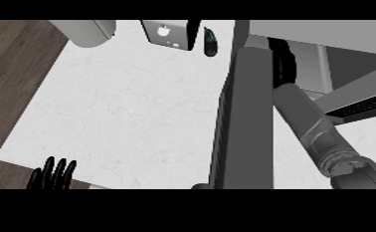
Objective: Pick up the milk, place it into the microwave and close the microwave
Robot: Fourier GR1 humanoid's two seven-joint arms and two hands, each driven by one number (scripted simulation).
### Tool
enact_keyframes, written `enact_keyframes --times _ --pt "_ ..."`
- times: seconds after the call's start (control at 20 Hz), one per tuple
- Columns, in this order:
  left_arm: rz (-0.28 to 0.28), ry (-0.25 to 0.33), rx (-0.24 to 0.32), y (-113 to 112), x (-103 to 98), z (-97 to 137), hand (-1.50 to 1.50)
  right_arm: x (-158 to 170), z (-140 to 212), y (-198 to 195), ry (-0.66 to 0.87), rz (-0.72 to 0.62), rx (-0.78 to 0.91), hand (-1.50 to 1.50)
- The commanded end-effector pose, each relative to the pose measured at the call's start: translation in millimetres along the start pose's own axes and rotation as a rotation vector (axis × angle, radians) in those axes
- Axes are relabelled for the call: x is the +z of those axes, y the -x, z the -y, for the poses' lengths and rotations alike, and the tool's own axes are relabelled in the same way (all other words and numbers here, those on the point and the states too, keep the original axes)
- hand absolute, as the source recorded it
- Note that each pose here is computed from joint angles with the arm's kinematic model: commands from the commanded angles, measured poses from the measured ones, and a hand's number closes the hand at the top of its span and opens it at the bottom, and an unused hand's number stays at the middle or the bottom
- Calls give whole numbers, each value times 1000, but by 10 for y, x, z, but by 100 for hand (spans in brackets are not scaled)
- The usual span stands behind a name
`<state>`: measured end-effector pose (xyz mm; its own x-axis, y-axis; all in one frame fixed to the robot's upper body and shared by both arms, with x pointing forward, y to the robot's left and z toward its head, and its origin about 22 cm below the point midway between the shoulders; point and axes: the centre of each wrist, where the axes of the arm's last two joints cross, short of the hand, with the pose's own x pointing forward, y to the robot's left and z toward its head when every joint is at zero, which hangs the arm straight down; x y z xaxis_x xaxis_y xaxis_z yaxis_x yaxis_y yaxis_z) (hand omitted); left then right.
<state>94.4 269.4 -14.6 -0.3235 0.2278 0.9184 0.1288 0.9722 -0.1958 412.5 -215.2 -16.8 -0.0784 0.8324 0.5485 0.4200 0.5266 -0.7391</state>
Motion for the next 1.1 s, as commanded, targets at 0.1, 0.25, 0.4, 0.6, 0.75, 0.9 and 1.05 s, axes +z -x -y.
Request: enact_keyframes --times 0.1,0.25,0.4,0.6,0.75,0.9,1.05 --pt "7 13 -8 8 -11 -7 -150 60 -161 -224 -88 25 -116 -150" --pt "4 -14 -22 -1 16 -36 -150 81 -205 -291 -89 32 -249 -150" --pt "6 -5 -22 -51 70 -55 -150 113 -192 -223 -81 15 -354 -150" --pt "25 0 -30 -111 49 -92 -150 175 -201 -154 -109 2 -488 -150" --pt "-3 -12 -11 -66 127 -3 -150 263 -194 -24 -125 -7 -588 -150" --pt "16 -6 -18 -89 134 -50 -150 463 -244 122 -150 -23 -655 -150" --pt "13 -29 -11 -127 124 -111 -150 716 -375 147 -175 -19 -704 -150"
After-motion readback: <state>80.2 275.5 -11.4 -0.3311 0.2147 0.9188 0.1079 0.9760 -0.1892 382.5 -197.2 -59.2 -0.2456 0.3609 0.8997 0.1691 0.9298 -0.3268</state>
